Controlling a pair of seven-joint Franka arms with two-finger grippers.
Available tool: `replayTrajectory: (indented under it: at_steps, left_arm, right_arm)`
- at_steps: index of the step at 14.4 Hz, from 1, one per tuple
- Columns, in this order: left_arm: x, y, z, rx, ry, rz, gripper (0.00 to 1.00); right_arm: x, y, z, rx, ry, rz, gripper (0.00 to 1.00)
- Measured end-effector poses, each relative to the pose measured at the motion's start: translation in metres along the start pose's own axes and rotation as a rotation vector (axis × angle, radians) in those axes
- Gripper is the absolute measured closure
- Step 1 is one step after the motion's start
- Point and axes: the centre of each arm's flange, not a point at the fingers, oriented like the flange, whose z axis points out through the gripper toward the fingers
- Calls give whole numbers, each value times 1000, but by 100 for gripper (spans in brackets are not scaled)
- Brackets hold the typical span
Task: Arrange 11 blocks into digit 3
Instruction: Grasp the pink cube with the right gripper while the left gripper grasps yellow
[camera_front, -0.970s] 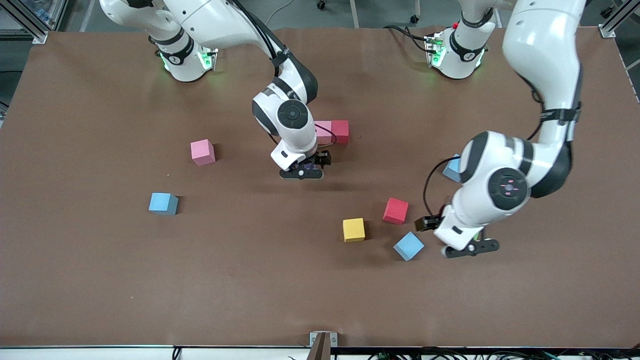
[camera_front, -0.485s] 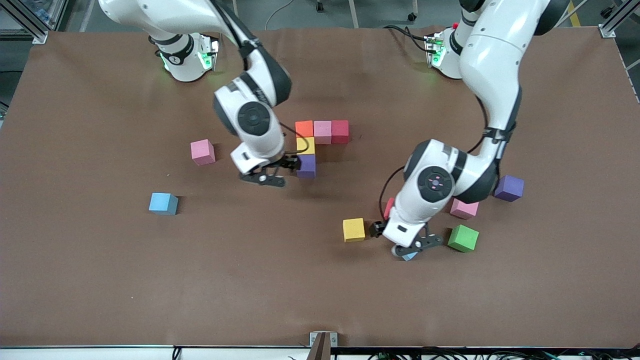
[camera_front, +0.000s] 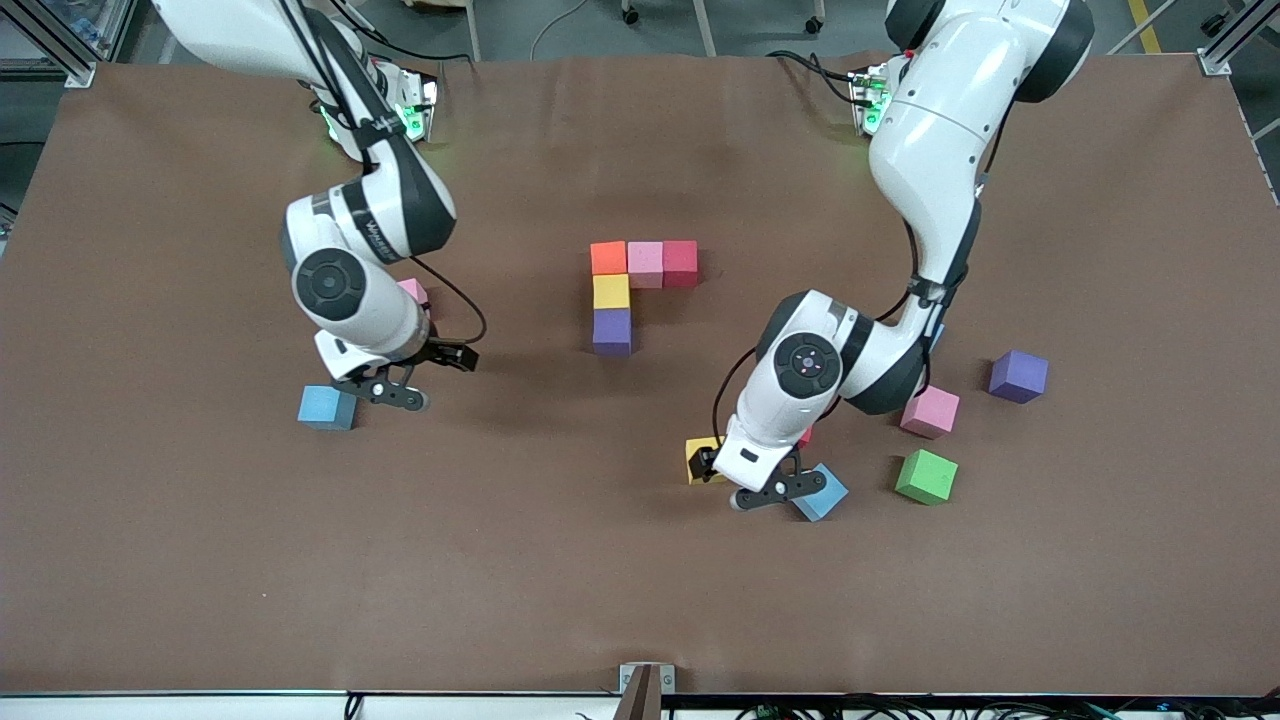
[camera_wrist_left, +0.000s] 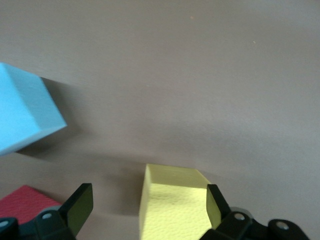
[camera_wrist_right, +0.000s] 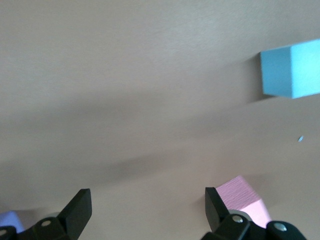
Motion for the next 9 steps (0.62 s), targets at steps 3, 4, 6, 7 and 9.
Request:
replayTrajectory:
  at_steps: [3, 4, 6, 7, 9]
  left_arm:
    - [1, 6, 11, -8, 2, 10, 0]
    - [0, 8, 13, -10, 2, 16, 0]
    - [-10, 18, 19, -11, -3, 36, 2]
    - [-16, 22, 22, -9, -6, 45, 2]
    - [-24, 26, 30, -4, -14, 55, 4]
  right_arm:
    - [-18, 44, 17, 8, 5, -130, 0]
    - [-26, 58, 22, 8, 3, -167, 0]
    - [-42, 80, 32, 12, 8, -222, 0]
    - [-51, 86, 38, 15, 15, -242, 0]
    - [-68, 96, 53, 17, 25, -313, 0]
